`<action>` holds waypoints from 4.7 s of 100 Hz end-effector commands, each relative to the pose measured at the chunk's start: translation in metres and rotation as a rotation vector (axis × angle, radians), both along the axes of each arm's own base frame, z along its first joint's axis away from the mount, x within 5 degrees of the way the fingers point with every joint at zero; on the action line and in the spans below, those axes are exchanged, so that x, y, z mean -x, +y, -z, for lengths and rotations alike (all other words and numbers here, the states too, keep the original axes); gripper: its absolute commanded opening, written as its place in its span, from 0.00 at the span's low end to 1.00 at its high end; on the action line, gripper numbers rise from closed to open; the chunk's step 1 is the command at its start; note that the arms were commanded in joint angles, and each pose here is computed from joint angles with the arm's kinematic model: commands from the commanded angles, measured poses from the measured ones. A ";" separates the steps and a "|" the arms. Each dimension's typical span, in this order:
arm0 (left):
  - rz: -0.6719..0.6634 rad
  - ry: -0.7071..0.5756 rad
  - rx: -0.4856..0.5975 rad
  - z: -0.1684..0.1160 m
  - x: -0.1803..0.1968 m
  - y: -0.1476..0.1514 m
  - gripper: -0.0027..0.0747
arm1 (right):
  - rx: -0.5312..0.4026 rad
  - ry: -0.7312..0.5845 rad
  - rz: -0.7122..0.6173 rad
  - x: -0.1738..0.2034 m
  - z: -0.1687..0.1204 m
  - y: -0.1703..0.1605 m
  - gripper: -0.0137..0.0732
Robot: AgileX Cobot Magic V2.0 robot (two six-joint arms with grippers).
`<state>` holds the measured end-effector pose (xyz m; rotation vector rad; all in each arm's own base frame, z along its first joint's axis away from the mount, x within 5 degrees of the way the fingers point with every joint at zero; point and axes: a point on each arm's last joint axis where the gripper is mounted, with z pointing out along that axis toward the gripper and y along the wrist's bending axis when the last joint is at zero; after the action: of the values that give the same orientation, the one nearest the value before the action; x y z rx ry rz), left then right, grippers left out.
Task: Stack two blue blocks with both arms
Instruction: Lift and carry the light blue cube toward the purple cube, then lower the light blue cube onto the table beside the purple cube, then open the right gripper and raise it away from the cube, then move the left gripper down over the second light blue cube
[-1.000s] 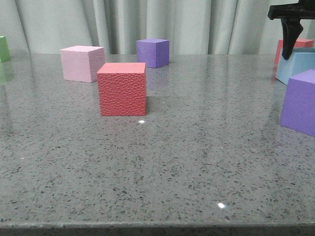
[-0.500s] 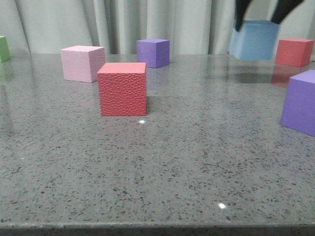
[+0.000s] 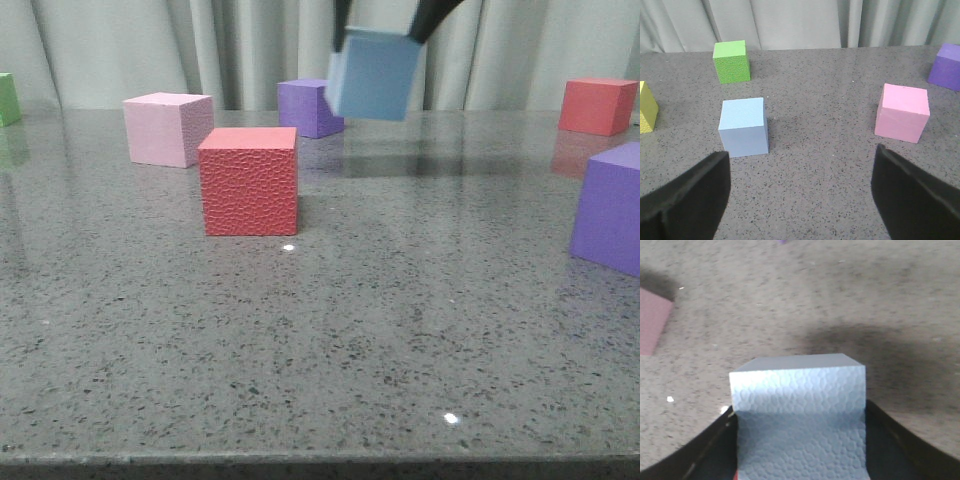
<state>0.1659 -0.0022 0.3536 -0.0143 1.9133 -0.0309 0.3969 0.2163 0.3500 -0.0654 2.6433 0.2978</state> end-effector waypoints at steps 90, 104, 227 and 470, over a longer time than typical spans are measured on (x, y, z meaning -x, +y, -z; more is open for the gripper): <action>-0.005 -0.117 0.009 -0.020 -0.001 0.000 0.76 | -0.111 -0.045 0.015 -0.013 0.003 0.045 0.53; -0.005 -0.118 0.009 -0.020 -0.001 0.000 0.76 | -0.129 -0.070 0.014 -0.015 0.001 0.046 0.63; -0.006 -0.111 0.017 -0.020 -0.001 0.000 0.76 | -0.074 -0.275 -0.129 0.044 -0.093 0.034 0.80; -0.172 0.581 -0.001 -0.033 -0.188 0.063 0.79 | -0.189 -0.613 -0.190 0.255 -0.071 -0.122 0.80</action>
<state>0.3574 0.0566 0.3655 -0.2130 2.5736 0.0917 0.1431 0.0960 0.4049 -0.2987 2.1117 0.4686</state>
